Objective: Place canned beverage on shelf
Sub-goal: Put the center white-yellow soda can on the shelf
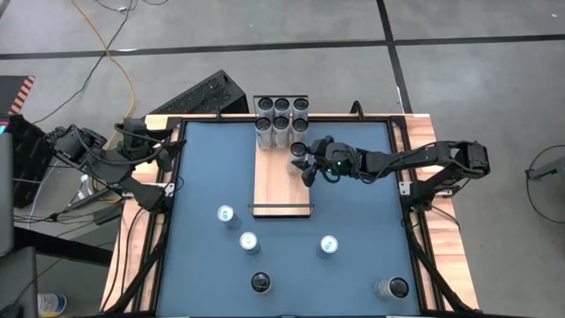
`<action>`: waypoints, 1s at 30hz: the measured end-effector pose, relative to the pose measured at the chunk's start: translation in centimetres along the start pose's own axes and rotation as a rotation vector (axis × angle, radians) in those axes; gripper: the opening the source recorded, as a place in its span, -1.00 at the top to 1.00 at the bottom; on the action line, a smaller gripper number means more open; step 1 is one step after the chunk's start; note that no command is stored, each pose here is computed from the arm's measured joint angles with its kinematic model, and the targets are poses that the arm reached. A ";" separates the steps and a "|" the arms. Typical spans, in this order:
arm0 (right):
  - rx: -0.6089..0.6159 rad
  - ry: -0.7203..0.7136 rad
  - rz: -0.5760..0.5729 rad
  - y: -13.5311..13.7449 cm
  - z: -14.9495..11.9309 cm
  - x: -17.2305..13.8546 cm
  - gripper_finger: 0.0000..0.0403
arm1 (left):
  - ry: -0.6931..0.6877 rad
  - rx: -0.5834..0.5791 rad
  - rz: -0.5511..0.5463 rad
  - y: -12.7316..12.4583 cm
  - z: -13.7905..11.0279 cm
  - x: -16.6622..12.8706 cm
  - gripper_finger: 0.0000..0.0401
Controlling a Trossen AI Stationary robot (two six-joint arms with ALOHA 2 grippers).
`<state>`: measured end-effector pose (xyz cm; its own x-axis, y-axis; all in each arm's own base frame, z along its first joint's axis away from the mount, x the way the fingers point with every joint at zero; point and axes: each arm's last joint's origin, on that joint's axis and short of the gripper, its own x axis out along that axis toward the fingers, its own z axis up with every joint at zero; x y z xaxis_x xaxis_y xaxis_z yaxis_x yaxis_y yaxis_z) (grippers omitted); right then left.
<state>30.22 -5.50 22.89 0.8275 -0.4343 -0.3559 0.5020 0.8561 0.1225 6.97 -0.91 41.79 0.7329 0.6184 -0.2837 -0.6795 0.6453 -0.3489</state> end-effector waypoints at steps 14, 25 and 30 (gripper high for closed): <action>-0.005 -0.001 -0.024 0.0 -0.1 0.0 -0.24 | 0.004 0.015 0.008 -0.5 -0.2 0.2 -0.54; -0.003 0.007 0.003 0.1 -0.1 0.0 -0.27 | 0.007 0.033 0.016 -1.0 -0.5 0.5 -0.54; -0.003 0.012 0.021 0.1 -0.1 0.0 -0.27 | 0.007 0.032 0.016 -1.0 -0.5 0.5 -0.54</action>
<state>30.23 -5.34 22.82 0.8346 -0.4128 -0.3648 0.4838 0.8660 0.1268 8.04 -1.49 41.59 0.7220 0.6258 -0.2950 -0.6918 0.6494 -0.3157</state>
